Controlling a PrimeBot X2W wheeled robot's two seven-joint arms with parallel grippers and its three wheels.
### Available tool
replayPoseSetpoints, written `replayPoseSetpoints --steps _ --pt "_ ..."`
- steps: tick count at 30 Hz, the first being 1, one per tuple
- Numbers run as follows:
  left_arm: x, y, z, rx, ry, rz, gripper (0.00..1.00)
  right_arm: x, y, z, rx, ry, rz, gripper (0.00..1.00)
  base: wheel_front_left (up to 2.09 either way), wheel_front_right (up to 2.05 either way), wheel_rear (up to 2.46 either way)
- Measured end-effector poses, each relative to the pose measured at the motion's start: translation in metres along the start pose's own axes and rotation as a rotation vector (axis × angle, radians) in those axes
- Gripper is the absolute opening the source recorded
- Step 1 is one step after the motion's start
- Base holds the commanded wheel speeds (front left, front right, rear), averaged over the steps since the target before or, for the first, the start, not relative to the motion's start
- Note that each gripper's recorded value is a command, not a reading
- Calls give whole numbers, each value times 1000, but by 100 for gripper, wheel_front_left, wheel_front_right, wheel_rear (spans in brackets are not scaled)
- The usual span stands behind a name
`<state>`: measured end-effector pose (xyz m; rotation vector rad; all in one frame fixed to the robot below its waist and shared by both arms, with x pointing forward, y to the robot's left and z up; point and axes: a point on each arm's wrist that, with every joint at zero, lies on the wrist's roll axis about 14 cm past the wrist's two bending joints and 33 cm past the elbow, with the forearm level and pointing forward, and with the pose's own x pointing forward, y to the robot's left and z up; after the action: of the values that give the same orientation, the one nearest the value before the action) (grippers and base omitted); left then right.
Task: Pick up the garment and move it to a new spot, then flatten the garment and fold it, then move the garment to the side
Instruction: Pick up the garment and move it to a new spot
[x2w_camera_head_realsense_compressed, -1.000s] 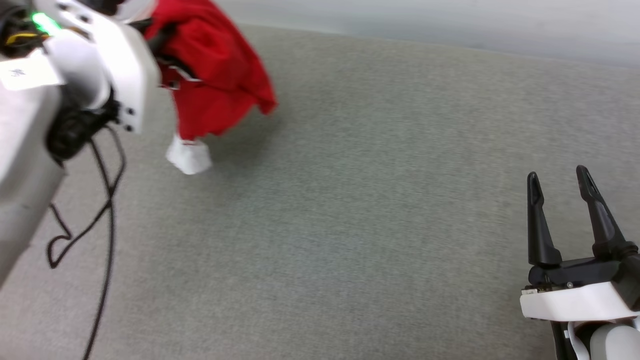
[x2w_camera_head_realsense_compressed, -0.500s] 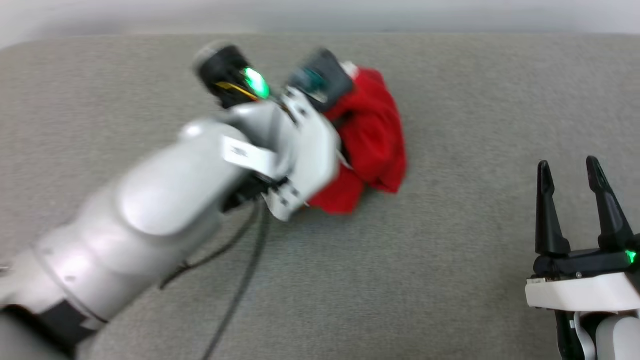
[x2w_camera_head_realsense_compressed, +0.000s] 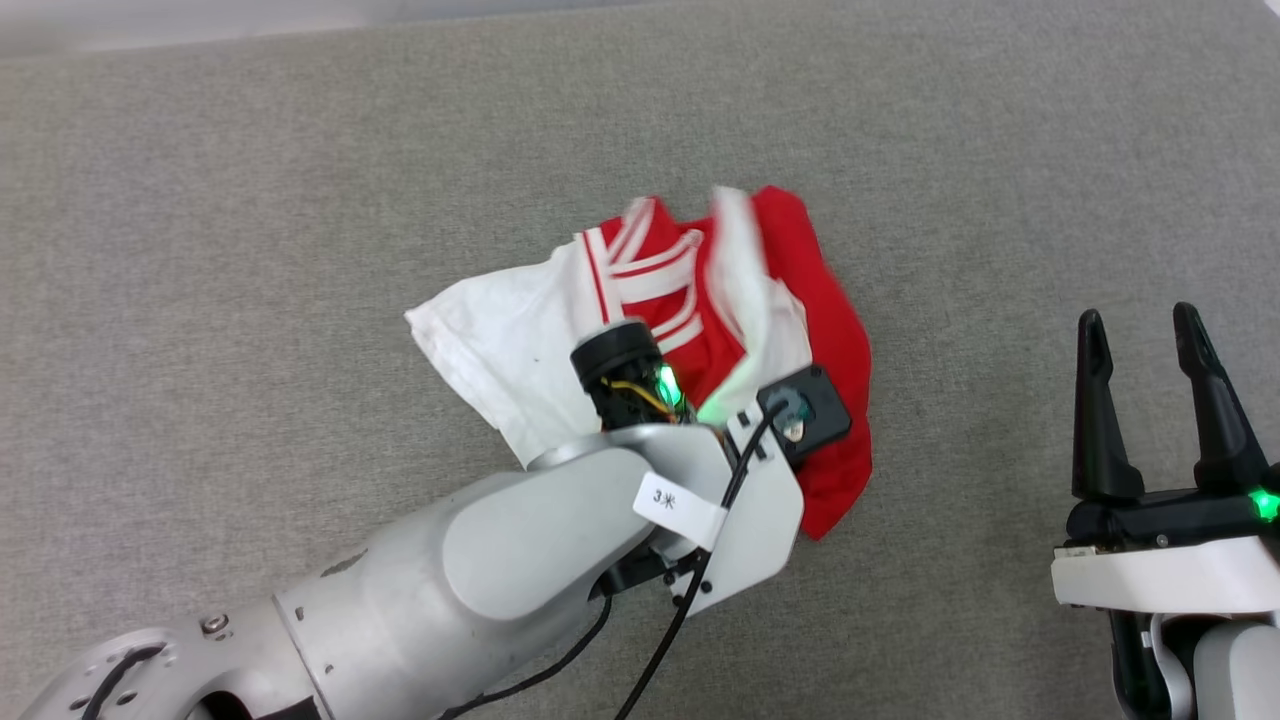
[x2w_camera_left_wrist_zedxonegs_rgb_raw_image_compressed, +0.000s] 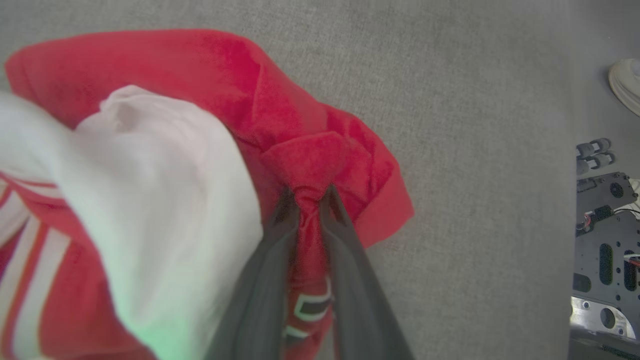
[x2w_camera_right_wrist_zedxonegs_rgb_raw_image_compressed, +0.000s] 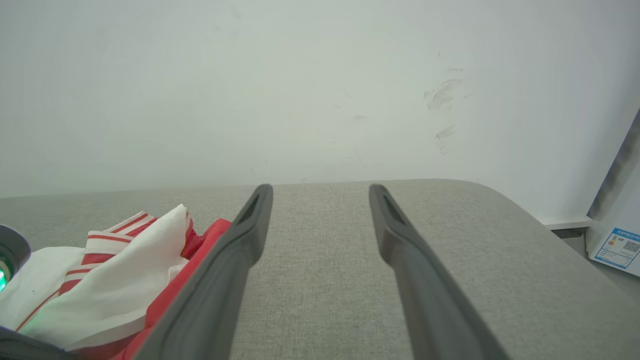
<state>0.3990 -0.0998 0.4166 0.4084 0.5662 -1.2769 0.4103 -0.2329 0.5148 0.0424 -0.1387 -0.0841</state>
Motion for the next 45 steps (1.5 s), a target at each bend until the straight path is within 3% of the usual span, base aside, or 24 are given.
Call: replayPoseSetpoints --steps 5,6,7,12,17,23,33,45 --pt "3 0 -6 5 -1 7 0 1 -2 -1 -4 3 -4 100 0 0 0" --pt "1 2 -4 3 -23 17 44 1 -1 -1 -3 1 -3 100 0 0 0" --pt "0 6 0 5 -51 32 100 1 0 1 -5 -2 0 100 0 0 0" --pt "-15 24 33 15 -220 113 100 -4 5 5 -3 -9 15 100 0 0 0" --pt "-46 38 77 20 -447 258 100 -13 13 13 3 -23 38 100 0 0 0" --pt "-96 53 98 10 -626 465 100 -23 26 22 18 -41 76 100 0 0 0" --pt "-208 81 67 -71 -757 930 100 -35 42 32 39 -64 126 100 0 0 0" --pt "-298 58 -21 -172 -733 1347 100 -43 51 30 62 -53 154 100 0 0 0"
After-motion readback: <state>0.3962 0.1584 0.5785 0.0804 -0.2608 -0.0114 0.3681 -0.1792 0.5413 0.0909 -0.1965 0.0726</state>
